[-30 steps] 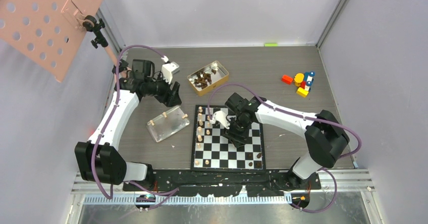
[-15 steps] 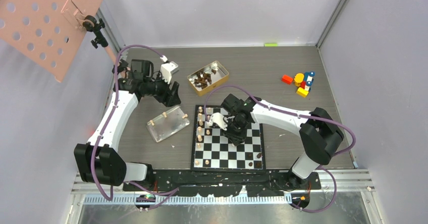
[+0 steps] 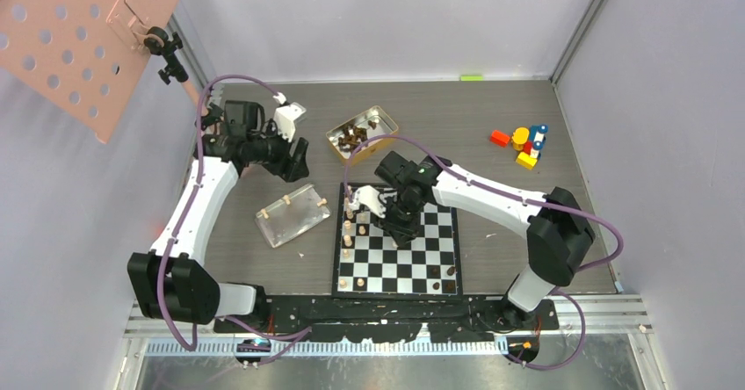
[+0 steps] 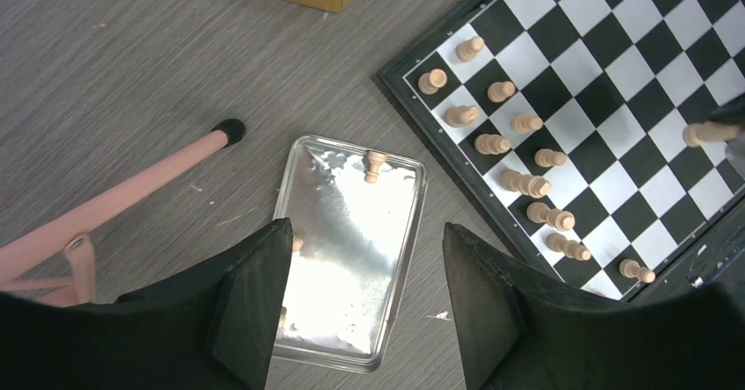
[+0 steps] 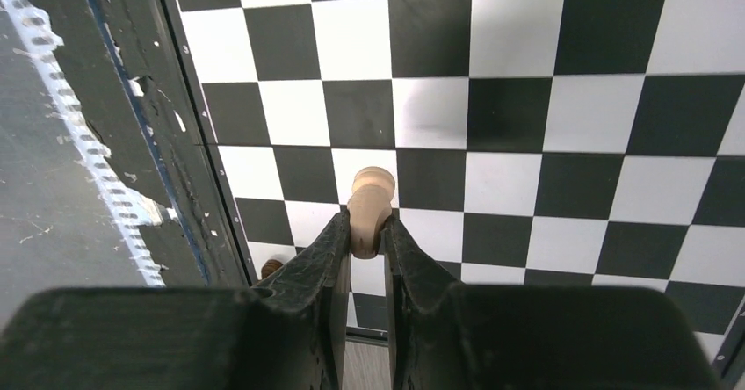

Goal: Set up the chess pieces on the board

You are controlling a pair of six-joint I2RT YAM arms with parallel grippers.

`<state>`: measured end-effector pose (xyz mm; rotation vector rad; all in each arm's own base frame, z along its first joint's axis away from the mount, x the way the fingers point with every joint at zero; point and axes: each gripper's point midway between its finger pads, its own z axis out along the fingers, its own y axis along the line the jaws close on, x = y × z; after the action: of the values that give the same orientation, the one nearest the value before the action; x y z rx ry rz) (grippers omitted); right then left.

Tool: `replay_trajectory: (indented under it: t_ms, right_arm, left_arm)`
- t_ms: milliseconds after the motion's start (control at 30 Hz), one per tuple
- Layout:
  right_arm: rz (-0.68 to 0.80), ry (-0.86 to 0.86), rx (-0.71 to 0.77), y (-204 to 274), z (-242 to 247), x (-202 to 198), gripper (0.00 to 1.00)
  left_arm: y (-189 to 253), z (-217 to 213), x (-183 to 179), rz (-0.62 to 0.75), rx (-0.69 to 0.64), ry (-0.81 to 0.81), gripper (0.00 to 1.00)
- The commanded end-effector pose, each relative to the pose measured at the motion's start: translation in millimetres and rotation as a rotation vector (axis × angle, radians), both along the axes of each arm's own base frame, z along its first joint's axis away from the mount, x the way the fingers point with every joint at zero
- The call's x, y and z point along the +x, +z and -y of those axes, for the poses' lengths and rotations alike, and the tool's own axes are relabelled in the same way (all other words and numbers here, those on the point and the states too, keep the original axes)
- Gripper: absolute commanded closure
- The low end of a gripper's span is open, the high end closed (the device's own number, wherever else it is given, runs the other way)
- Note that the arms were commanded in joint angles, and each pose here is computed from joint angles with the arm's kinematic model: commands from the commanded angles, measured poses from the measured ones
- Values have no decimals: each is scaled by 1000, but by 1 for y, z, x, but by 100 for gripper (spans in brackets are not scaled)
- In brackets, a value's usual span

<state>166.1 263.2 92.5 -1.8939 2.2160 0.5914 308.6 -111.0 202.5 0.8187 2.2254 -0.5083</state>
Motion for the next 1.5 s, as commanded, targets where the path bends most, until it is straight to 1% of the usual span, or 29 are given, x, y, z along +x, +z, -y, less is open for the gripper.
replay_trajectory:
  t_ms: [0,200,400,500,733,1067,1467]
  right_arm:
    - [8,66,35,19,-22,-5,96]
    - [45,130,34,30,-52,-12,96]
    - [68,202,19,34,-86,-23,96]
    - [71,244,-10,32,-98,-34,96]
    - [103,297,-55,27,-121,-43,96]
    - [117,331,-116,10,-134,-50,96]
    - [104,338,-138,-4,-140,-54,96]
  left_arm:
    - [19,-18,14,37,30,116,34]
    - [14,-44,26,-16,16,248,24]
    - [15,-75,33,-37,-4,365,18]
    - [16,-88,34,-42,-1,419,16]
    - [20,-121,36,-47,-22,544,15]
    - [23,-146,36,-11,11,630,13]
    - [22,-146,32,-5,2,632,10]
